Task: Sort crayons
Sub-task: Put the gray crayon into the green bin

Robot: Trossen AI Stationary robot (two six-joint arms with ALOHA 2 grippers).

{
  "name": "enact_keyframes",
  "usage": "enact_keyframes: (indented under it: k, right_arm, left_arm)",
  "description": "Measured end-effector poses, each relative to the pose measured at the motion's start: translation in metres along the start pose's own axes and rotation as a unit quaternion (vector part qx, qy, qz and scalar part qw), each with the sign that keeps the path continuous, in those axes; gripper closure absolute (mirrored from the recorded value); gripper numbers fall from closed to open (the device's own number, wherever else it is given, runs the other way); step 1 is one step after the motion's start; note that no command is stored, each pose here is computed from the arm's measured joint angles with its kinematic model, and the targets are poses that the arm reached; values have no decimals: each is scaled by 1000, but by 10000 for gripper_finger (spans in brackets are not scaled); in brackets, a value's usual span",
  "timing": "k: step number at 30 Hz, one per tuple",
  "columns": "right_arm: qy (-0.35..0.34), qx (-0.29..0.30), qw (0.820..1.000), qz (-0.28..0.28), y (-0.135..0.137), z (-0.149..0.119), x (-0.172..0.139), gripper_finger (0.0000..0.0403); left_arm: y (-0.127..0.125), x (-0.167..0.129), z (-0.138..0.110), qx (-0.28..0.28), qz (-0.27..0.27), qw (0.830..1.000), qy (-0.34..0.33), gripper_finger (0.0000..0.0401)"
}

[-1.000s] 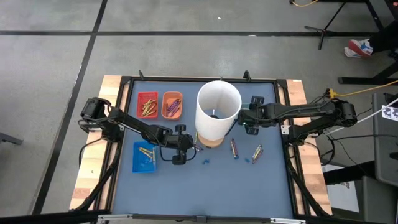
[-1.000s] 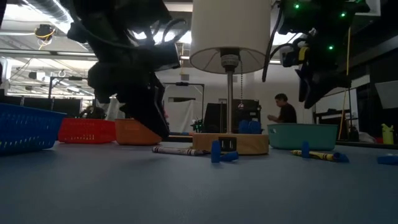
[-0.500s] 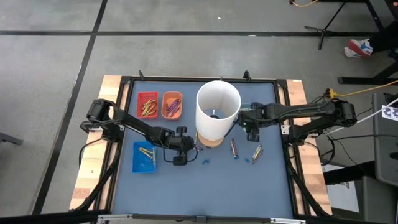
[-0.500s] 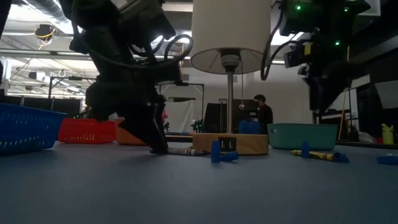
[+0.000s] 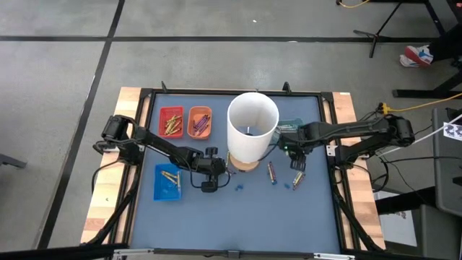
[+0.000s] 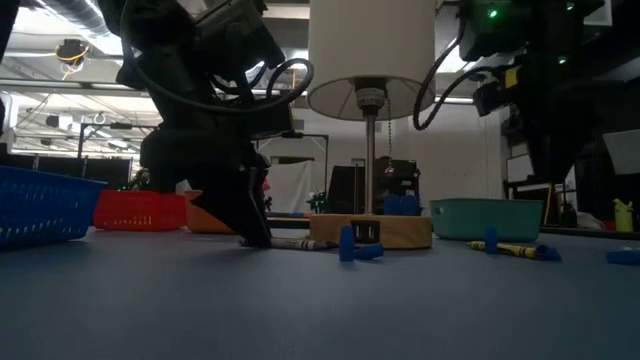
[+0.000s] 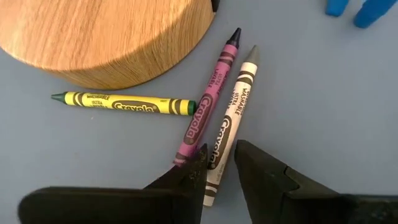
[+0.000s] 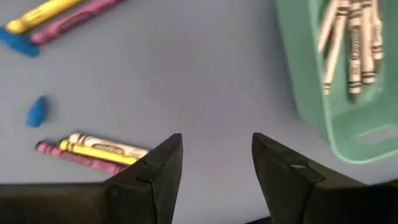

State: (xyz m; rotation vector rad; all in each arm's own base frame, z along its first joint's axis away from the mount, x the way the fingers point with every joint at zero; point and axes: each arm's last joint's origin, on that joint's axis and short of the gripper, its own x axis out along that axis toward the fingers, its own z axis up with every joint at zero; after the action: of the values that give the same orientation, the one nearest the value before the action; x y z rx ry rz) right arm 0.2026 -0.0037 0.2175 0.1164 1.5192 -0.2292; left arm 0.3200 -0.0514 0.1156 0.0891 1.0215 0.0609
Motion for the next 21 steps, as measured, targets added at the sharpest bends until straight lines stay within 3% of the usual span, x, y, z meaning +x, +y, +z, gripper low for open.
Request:
enact_keyframes:
  k: [10, 16, 21]
  right_arm:
    - [-15, -42, 999, 16, 49, -15, -4, 212]
    - [-94, -56, 994, 24, 82, -19, -8, 212]
    - [-182, -75, 979, 48, 109, -21, -15, 212]
  left_arm:
    - [-2, 0, -1, -25, -14, 1000, 4, 372]
    - [-2, 0, -1, -25, -15, 1000, 5, 385]
    - [-3, 0, -1, -24, -17, 1000, 1, 386]
